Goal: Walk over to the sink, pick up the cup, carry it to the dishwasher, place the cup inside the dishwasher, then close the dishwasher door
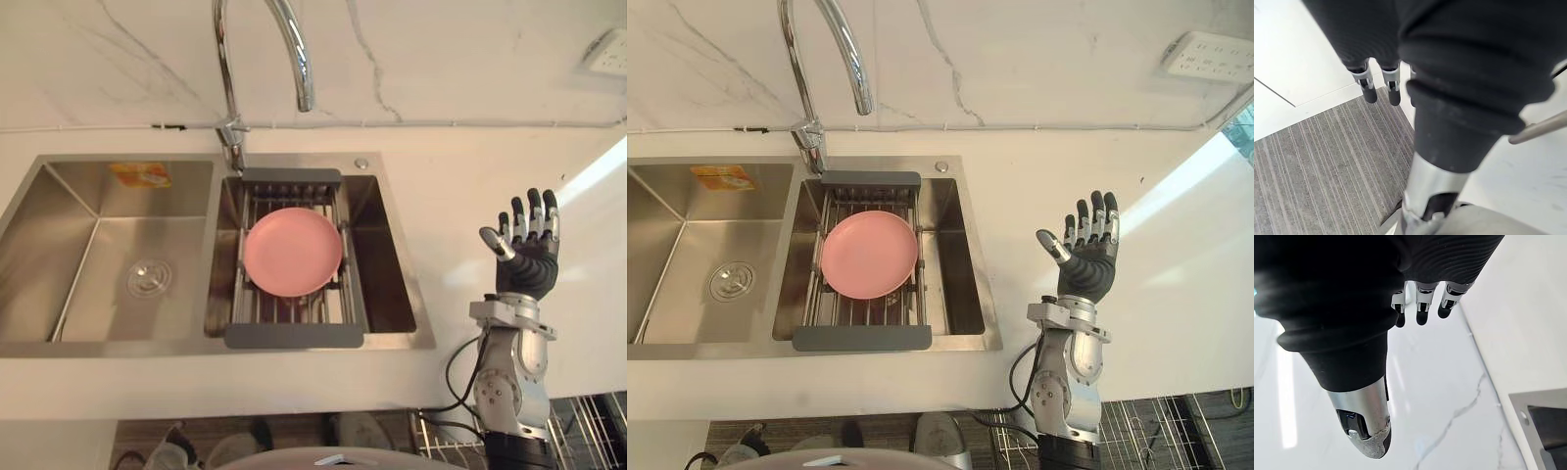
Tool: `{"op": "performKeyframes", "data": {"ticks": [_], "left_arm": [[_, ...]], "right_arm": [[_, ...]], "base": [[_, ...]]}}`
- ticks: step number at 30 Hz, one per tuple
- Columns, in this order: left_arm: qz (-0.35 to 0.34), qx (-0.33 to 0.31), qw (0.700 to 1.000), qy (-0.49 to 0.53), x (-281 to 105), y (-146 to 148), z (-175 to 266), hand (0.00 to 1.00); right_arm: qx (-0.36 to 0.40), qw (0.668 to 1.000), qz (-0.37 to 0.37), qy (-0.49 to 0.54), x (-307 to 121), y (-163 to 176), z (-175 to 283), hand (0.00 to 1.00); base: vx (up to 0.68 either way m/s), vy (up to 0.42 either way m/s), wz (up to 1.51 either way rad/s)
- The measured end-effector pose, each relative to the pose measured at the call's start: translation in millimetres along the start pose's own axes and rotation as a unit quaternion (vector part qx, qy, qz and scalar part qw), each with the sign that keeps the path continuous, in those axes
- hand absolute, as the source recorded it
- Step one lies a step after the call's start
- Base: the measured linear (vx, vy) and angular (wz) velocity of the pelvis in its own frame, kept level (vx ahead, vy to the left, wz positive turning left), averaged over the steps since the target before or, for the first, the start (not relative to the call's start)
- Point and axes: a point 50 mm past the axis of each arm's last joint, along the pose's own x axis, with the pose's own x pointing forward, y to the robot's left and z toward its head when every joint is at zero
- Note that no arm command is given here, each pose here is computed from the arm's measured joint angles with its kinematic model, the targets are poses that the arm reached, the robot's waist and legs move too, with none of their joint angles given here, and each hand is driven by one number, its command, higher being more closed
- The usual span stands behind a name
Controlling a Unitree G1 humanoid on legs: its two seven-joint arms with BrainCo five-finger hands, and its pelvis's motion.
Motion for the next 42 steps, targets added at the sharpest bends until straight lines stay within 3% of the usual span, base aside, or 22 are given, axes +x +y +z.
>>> {"op": "performKeyframes", "data": {"ticks": [6, 9, 15, 23, 26, 34, 42], "left_arm": [[-0.001, 0.001, 1.0, 0.0, 0, -1, -1, 0.0], [-0.001, 0.004, 1.0, -0.003, 0, -1, -1, 0.0], [-0.003, 0.026, 1.0, -0.007, 0, -1, 0, 0.0], [-0.015, 0.044, 0.999, -0.01, 0, 1, 0, 0.0], [-0.018, 0.054, 0.998, -0.011, 0, 1, 0, 0.0], [-0.031, 0.071, 0.997, -0.01, 0, 0, -1, 0.0], [-0.036, 0.082, 0.996, -0.016, 0, -2, 2, 0.0]], "right_arm": [[-0.018, 0.997, 0.071, 0.019, -5, 10, -5, 0.0], [-0.075, 0.989, 0.12, 0.034, -5, 17, -7, 0.0], [-0.226, 0.94, 0.255, 0.036, 2, 35, 1, 0.0], [-0.354, 0.873, 0.336, 0.022, 19, 62, 0, 0.0], [-0.41, 0.83, 0.378, 0.011, 20, 73, 0, 0.0], [-0.465, 0.751, 0.468, 0.037, 8, 85, -16, 0.0], [-0.525, 0.703, 0.478, 0.036, 3, 88, -36, 0.0]], "base": [[-0.06, 0.021, 0.12], [-0.02, 0.002, 0.13], [0.01, 0.0, 0.05], [0.0, 0.001, 0.0], [-0.03, 0.01, -0.01], [-0.01, 0.0, 0.0], [0.0, 0.0, 0.0]]}}
